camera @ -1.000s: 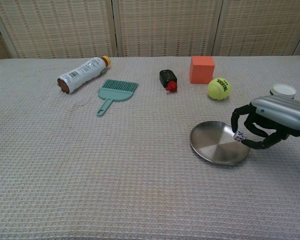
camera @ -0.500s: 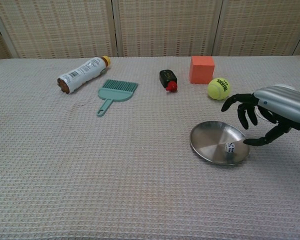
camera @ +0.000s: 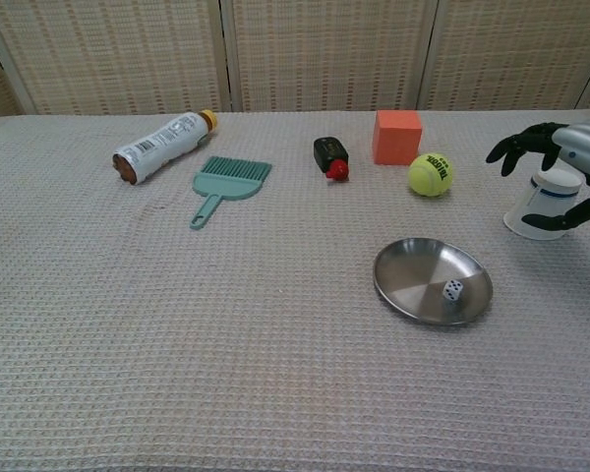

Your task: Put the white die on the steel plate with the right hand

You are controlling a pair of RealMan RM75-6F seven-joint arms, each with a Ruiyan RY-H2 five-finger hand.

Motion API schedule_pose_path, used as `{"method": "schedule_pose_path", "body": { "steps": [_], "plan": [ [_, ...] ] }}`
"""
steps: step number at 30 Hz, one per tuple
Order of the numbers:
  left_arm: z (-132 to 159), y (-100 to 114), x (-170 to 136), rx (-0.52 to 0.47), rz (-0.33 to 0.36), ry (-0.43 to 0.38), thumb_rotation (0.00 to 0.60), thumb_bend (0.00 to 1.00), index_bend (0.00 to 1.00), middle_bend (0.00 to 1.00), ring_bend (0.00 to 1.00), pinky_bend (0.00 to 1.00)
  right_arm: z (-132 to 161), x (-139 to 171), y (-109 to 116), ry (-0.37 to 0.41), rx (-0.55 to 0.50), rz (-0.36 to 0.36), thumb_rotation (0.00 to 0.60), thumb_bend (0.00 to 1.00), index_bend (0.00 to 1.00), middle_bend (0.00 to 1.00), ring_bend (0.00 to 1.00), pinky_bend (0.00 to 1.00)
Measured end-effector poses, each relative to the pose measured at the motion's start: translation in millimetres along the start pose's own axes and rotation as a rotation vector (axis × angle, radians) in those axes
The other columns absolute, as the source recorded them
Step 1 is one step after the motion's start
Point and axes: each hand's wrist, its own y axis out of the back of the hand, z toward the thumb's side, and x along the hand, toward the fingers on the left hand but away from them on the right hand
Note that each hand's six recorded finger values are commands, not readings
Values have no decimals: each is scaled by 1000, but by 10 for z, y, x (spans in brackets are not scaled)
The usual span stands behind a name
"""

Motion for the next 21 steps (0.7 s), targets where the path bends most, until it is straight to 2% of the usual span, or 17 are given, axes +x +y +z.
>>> {"method": "schedule_pose_path", "body": {
  "steps": [11, 21],
  "plan": [
    [-6, 8, -1, -2, 3, 1, 600, 391, 358, 417, 377, 587, -239, -124, -75, -62, -37, -10, 600, 203, 230, 229, 60, 237],
    [-10, 1, 1, -1, 0, 3, 600, 390, 359, 418, 378, 587, -351, -176, -212, -109, -45, 20, 600, 348, 277, 229, 64, 260]
  ]
}}
